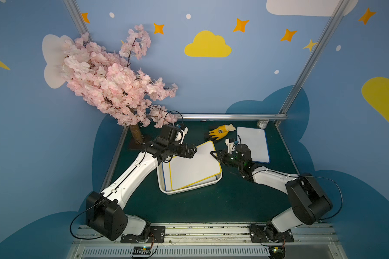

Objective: Put the whiteboard into the storage box
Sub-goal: Place the whiteboard in the storage box.

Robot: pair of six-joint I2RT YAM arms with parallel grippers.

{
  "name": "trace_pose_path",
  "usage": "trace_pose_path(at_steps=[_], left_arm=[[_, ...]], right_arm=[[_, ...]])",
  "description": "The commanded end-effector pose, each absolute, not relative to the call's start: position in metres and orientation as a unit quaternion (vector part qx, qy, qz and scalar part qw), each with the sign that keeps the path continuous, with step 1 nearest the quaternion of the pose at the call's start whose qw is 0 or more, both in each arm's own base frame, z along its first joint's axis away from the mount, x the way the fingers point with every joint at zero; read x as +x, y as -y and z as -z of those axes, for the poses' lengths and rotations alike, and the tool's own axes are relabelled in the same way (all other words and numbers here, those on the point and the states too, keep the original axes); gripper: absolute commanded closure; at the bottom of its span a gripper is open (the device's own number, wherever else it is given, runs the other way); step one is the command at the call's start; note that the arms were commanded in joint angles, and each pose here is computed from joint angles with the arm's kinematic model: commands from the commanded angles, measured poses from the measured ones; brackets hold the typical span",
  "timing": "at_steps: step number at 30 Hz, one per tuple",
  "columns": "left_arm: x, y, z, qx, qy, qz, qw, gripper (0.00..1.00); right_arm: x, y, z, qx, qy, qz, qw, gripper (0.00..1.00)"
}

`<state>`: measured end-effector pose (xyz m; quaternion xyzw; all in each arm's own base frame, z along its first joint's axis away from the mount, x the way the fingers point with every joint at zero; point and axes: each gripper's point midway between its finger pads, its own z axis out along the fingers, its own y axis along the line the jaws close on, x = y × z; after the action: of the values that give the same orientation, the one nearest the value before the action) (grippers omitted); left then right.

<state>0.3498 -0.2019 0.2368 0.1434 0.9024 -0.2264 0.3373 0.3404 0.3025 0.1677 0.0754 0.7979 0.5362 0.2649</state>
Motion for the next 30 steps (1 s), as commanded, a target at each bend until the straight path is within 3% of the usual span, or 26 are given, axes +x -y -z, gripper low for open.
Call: trace_pose_path(at_steps=[1,16,30], left_arm=[[0.350,0.200,-0.240,0.142,-0.899,0.229,0.344,0.00],[0.352,0.197,-0.231,0.138,-0.906,0.218,0.334,0.00],[0.357,0.189,-0.219,0.124,-0.918,0.190,0.324,0.00]], right_arm=[[0.349,-0.318,-0.197,0.062,-0.759,-0.575,0.300,1.00],[0.357,-0.319,-0.153,0.070,-0.792,-0.540,0.276,0.47],[0.361,-0.302,-0.117,0.034,-0.888,-0.380,0.258,0.22]])
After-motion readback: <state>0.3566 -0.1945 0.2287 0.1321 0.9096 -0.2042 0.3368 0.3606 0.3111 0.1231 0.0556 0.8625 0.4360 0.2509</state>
